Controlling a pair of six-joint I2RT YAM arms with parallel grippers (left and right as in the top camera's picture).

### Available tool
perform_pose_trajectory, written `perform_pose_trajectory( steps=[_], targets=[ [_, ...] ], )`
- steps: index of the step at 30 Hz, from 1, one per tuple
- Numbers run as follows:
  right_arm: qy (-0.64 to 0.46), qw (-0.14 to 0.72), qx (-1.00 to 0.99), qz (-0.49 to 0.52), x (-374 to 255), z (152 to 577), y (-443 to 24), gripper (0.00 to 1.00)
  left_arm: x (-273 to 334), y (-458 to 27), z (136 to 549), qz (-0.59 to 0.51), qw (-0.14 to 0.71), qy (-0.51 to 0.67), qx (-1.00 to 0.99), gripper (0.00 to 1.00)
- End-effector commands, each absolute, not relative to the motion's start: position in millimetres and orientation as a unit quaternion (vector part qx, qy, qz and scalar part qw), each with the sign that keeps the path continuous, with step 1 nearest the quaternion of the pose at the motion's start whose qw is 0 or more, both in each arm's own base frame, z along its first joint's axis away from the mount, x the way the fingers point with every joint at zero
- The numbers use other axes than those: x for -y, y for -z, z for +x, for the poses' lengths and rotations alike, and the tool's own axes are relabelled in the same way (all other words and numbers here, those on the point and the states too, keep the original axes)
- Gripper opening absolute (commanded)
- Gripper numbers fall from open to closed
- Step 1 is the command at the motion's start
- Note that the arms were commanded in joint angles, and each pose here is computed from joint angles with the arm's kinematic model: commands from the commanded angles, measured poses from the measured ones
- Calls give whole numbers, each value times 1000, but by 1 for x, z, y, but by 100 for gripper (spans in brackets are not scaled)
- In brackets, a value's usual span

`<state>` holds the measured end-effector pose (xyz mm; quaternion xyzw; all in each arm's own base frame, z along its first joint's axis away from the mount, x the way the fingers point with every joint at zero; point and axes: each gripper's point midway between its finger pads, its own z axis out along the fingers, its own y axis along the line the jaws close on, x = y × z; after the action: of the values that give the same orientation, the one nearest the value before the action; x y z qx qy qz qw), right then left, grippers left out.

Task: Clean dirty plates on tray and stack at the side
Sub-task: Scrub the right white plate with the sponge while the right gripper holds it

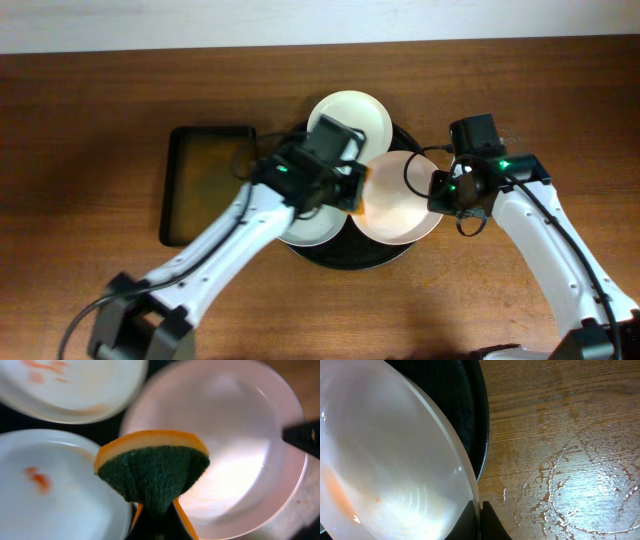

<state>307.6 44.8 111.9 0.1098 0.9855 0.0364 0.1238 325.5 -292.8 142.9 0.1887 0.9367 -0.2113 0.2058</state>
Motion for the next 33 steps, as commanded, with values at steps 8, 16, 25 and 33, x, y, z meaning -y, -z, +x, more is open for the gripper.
perform_pose_trajectory(
  steps=[8, 16, 25, 33],
  targets=[
    [-45, 69, -990, 114, -54, 313, -71, 4, 352, -92, 312, 224, 166, 245, -929, 0],
    [-46, 69, -990, 114, -54, 313, -71, 4, 371, -51, 307, 207, 113, 282, -930, 0],
    [-45, 59, -991, 113, -55, 308, -70, 4, 348, -24, 336, 178, 148, 214, -949, 0],
    [-44, 57, -991, 113, -54, 307, -70, 4, 305, -57, 390, 154, 205, 202, -945, 0]
  ],
)
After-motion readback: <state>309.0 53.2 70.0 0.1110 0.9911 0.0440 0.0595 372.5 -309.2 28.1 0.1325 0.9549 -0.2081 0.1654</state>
